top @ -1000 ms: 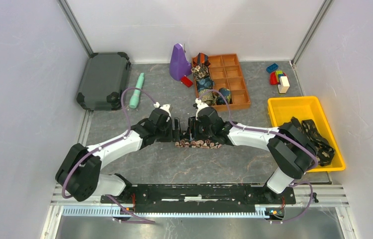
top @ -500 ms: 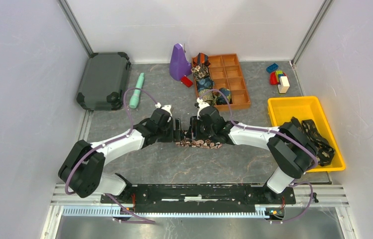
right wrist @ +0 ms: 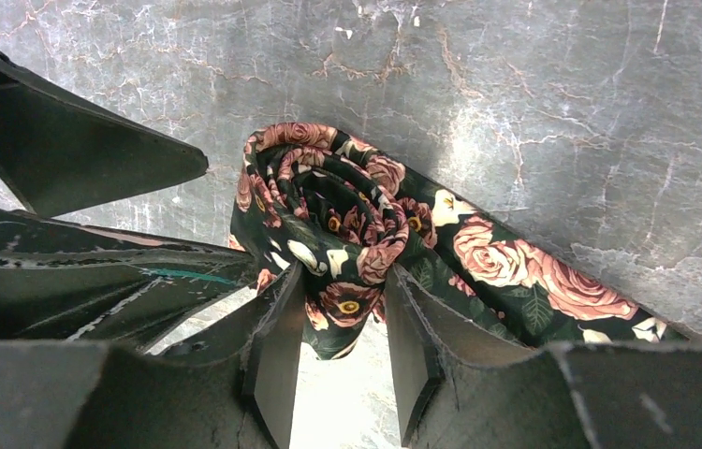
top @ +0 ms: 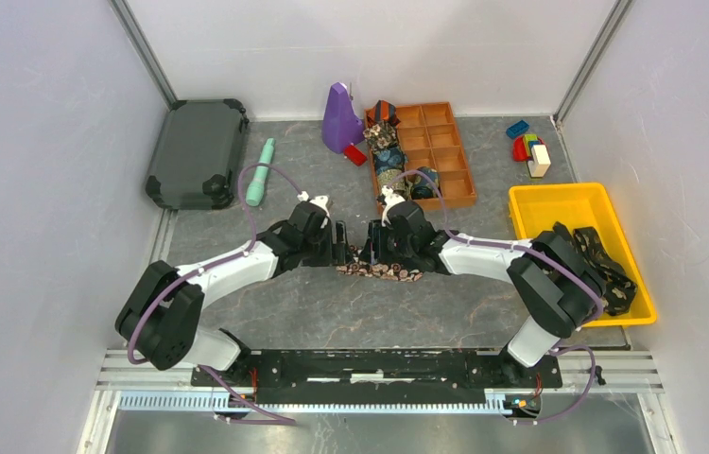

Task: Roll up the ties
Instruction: Roll the tie at the center of the board.

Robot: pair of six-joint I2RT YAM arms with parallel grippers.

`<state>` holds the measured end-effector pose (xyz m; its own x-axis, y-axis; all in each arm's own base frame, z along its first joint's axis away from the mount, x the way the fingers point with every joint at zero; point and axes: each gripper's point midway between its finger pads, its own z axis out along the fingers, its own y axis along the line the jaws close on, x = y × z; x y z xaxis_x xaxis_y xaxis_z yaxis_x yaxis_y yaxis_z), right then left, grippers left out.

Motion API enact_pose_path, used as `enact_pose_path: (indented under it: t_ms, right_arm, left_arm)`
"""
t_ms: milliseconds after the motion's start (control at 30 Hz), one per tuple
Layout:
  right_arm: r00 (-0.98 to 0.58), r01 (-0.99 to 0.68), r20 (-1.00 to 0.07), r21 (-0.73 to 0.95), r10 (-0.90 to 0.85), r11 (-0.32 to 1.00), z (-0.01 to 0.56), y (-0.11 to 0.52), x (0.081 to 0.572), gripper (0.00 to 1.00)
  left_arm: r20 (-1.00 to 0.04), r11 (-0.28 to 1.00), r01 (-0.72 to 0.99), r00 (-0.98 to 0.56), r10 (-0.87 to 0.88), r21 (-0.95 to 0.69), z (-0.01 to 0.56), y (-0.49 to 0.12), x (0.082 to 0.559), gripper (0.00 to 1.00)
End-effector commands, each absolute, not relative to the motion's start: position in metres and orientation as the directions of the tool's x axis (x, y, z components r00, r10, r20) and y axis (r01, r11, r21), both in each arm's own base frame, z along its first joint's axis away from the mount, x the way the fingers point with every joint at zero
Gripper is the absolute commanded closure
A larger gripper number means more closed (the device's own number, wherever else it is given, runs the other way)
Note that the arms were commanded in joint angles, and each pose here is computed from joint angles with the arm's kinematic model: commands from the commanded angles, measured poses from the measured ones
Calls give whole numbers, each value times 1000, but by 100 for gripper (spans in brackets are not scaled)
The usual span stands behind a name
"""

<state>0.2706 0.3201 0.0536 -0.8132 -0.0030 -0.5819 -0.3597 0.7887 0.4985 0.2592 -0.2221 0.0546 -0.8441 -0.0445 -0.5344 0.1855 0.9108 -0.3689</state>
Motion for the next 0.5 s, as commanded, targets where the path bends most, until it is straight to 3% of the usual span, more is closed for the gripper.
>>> enact_pose_path:
  t_ms: [0, 467]
  right_arm:
    - [-810, -367, -586, 487, -15, 793, 44, 313, 273, 59]
    - [-823, -362, -567, 505, -15, 784, 34, 306, 277, 63]
  left_arm:
    - [-575, 893, 230, -817, -39, -388, 74, -233, 271, 20]
    - [-627, 848, 336, -779, 6, -409, 84, -248, 278, 18]
